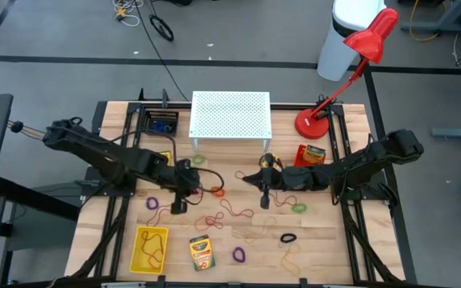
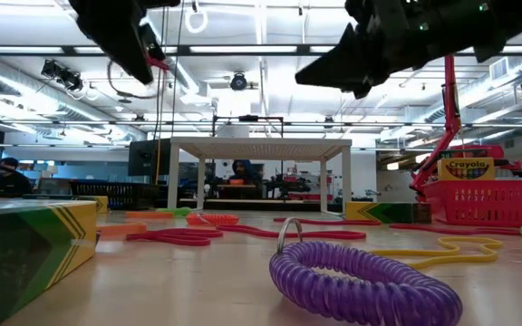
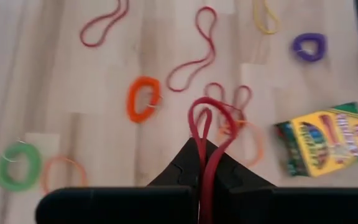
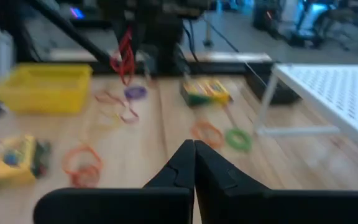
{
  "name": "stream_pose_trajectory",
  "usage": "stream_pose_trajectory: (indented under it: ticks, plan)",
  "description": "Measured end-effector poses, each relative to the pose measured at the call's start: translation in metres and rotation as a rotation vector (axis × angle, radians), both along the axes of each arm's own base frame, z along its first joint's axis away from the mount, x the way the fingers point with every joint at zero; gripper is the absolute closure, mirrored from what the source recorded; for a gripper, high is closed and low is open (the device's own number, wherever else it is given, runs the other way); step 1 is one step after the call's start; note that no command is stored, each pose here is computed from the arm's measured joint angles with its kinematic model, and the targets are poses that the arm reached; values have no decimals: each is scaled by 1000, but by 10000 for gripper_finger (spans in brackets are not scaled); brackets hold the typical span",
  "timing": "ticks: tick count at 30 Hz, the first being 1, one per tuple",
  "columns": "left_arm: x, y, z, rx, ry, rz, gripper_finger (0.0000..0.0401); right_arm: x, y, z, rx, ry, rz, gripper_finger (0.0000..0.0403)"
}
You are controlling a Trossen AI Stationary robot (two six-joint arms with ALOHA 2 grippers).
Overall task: Pick & Place Office Desk Supplies
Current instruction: Put the red rubber band into the yellow bin
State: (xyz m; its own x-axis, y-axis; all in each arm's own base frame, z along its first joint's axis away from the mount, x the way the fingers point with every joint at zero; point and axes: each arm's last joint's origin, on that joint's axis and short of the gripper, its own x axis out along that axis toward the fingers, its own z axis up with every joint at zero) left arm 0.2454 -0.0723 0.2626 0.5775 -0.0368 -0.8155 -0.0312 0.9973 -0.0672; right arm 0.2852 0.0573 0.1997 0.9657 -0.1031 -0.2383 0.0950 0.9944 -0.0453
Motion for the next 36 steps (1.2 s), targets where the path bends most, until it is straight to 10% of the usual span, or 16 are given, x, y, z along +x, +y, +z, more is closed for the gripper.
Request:
stream_pose_trajectory:
  ticks: [19,36]
  plan:
    - [-52,-72,-4,-614,573,138,397,-3,0,-3,0,-14,31,399]
    - [-84,-115,-13,-623,643,176,395,-3,0,-4,18,-8,29,393]
